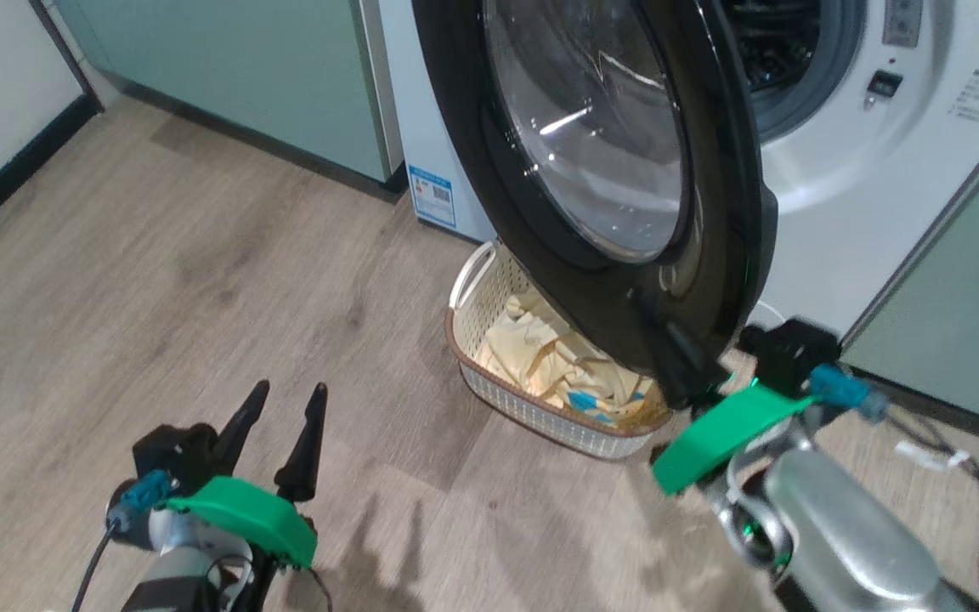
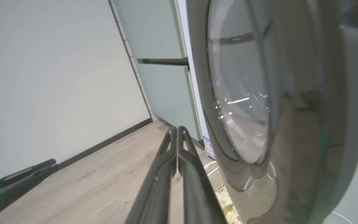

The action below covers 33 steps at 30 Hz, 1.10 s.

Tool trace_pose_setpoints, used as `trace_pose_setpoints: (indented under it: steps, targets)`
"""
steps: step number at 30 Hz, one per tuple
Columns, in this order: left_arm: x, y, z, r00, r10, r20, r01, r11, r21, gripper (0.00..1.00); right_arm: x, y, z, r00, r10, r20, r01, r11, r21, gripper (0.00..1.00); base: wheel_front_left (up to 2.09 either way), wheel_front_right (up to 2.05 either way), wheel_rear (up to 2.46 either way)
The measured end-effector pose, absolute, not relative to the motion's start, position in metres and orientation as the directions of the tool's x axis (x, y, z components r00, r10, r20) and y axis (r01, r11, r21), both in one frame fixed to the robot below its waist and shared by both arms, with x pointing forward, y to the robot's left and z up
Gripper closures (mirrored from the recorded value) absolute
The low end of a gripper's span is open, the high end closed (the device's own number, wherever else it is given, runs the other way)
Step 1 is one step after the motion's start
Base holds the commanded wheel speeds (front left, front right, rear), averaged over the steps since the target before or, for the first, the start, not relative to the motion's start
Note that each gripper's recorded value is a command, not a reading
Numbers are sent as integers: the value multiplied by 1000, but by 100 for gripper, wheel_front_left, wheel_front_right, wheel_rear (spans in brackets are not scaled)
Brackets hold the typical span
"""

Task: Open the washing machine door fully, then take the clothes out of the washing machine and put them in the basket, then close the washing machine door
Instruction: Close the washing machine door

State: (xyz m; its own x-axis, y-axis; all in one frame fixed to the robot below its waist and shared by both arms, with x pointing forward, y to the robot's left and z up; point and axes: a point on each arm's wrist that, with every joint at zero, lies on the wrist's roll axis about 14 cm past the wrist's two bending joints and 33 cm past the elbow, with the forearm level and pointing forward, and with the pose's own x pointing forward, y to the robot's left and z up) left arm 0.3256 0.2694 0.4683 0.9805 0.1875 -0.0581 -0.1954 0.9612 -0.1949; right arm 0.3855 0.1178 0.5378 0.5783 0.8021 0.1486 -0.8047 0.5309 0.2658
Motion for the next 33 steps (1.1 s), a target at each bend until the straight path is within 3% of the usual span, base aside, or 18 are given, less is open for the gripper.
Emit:
trace_pose_setpoints:
  steps: [20,33]
  targets:
    - [352,254,455,984,151,-99,-169,964,-205,0,464,75,524,732,669,129,-673,680,291,100,0,0,0]
    - [393,246,445,985,135,-110,-156,964,-214,0,553,36,512,840,531,109,-539,797,273,100,0,0,0]
